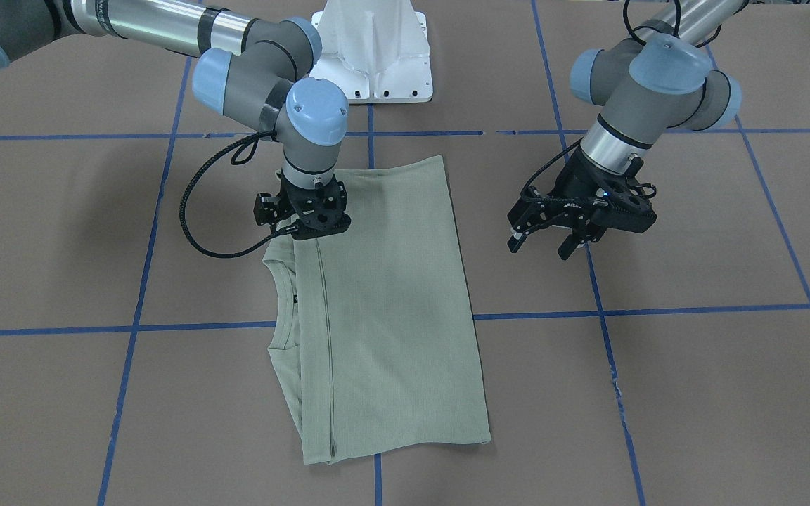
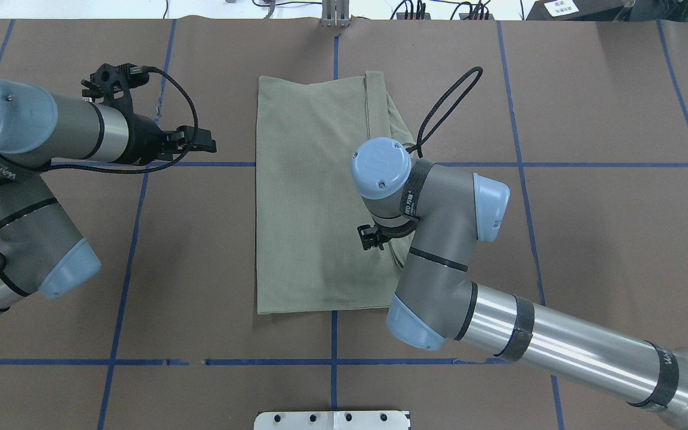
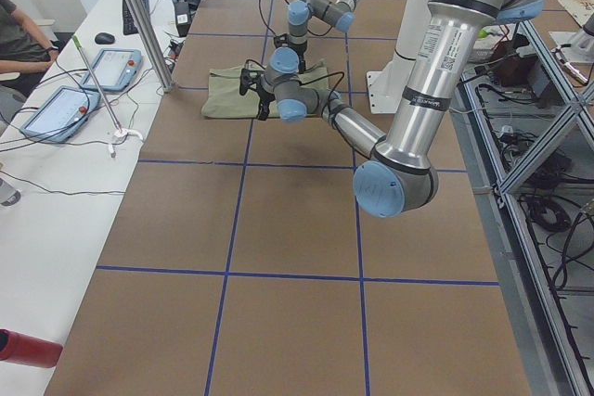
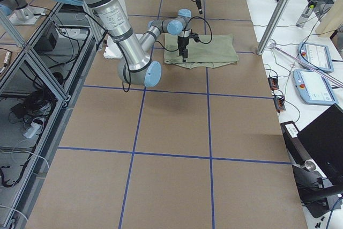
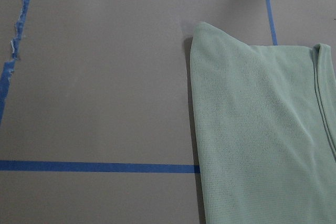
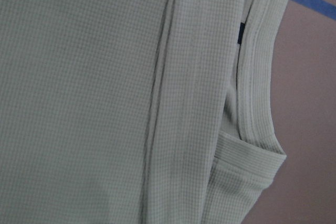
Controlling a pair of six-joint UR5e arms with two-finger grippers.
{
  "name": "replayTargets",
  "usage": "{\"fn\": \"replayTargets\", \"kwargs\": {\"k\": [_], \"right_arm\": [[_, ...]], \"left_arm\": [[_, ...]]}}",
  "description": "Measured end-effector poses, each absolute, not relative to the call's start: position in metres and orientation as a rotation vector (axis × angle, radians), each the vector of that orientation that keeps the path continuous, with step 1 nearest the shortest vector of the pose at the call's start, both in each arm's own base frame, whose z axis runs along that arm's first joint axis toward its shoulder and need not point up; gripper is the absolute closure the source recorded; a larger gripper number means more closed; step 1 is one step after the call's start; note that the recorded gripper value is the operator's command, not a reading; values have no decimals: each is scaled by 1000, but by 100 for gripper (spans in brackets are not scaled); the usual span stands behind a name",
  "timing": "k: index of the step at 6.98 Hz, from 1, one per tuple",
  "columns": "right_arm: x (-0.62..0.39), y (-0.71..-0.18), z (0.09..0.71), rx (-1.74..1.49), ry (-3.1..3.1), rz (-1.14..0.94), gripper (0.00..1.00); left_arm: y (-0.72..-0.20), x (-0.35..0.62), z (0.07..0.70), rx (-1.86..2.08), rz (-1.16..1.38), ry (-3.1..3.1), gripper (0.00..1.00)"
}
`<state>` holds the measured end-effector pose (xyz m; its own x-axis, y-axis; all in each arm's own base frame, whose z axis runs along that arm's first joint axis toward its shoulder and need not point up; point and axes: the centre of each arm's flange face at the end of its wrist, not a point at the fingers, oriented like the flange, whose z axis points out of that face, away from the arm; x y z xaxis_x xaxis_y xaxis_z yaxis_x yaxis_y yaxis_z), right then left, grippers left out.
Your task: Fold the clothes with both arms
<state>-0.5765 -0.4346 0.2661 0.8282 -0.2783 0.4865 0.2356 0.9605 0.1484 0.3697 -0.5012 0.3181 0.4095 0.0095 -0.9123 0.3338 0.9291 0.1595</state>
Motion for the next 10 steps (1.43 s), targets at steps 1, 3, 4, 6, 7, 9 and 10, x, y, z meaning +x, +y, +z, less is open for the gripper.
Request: {"fn": "replayTargets", "kwargs": {"k": [1, 3, 4, 6, 7, 9, 10], "right_arm": [[-576, -434, 272, 76, -522, -273, 0], [-576, -433, 276, 70, -518, -269, 0], [-577, -433, 278, 68, -517, -267, 0], [-578, -431, 282, 62, -511, -266, 0], [-578, -430, 283, 57, -512, -267, 0], [-577, -429, 288, 43, -513, -269, 0], [-576, -429, 292, 39, -511, -267, 0]], "left_arm": [[-501, 370, 319, 340, -210, 1135, 0], [-502, 370, 320, 341, -209, 1135, 0], [-502, 370, 320, 341, -209, 1135, 0], [-502, 370, 320, 341, -208, 1135, 0], [-502, 370, 320, 342, -208, 1135, 0], [-502, 370, 320, 341, -209, 1135, 0], [-502, 370, 319, 341, -209, 1136, 0]]}}
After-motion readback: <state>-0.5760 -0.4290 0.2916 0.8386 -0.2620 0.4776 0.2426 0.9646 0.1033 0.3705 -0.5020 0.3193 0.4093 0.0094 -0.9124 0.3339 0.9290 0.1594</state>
